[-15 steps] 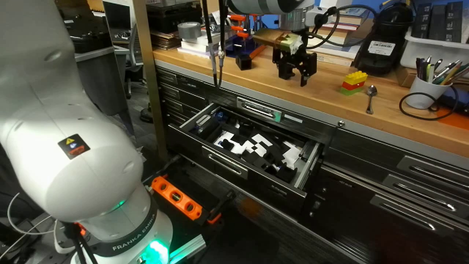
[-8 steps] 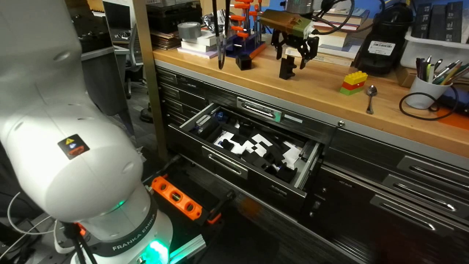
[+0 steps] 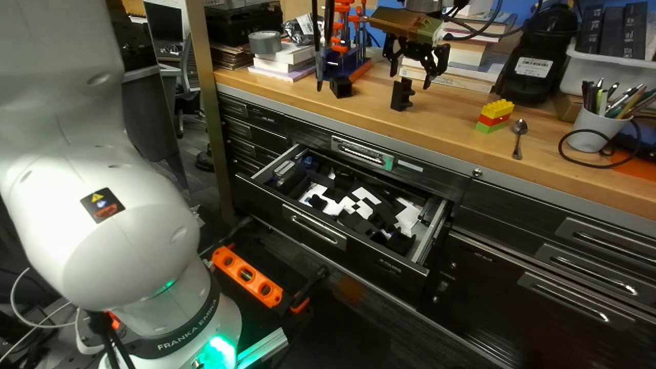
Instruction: Pick up the black objects from the table, put them in the drawer and close the drawer.
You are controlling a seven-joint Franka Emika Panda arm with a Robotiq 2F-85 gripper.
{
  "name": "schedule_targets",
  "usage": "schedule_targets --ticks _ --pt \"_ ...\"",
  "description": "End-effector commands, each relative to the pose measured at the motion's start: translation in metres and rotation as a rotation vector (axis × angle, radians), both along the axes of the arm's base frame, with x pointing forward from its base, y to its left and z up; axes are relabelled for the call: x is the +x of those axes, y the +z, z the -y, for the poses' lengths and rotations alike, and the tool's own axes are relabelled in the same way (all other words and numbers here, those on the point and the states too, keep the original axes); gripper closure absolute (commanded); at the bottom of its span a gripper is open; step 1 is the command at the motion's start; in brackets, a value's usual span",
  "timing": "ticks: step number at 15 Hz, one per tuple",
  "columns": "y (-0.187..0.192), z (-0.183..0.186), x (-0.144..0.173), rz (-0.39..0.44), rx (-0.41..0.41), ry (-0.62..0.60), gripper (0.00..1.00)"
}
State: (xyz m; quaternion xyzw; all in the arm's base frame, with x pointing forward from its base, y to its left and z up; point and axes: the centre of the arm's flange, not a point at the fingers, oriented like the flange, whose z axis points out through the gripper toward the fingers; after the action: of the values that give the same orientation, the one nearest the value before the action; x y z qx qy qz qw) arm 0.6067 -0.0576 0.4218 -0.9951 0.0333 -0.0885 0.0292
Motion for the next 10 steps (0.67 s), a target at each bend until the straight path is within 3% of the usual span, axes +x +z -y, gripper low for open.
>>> schedule_targets --ticks 1,10 --pt "-0.002 0.002 0.020 -0.001 -0.013 -0.002 0.00" --pt "-0.011 0.007 0.035 -0.018 -0.038 -0.015 0.00"
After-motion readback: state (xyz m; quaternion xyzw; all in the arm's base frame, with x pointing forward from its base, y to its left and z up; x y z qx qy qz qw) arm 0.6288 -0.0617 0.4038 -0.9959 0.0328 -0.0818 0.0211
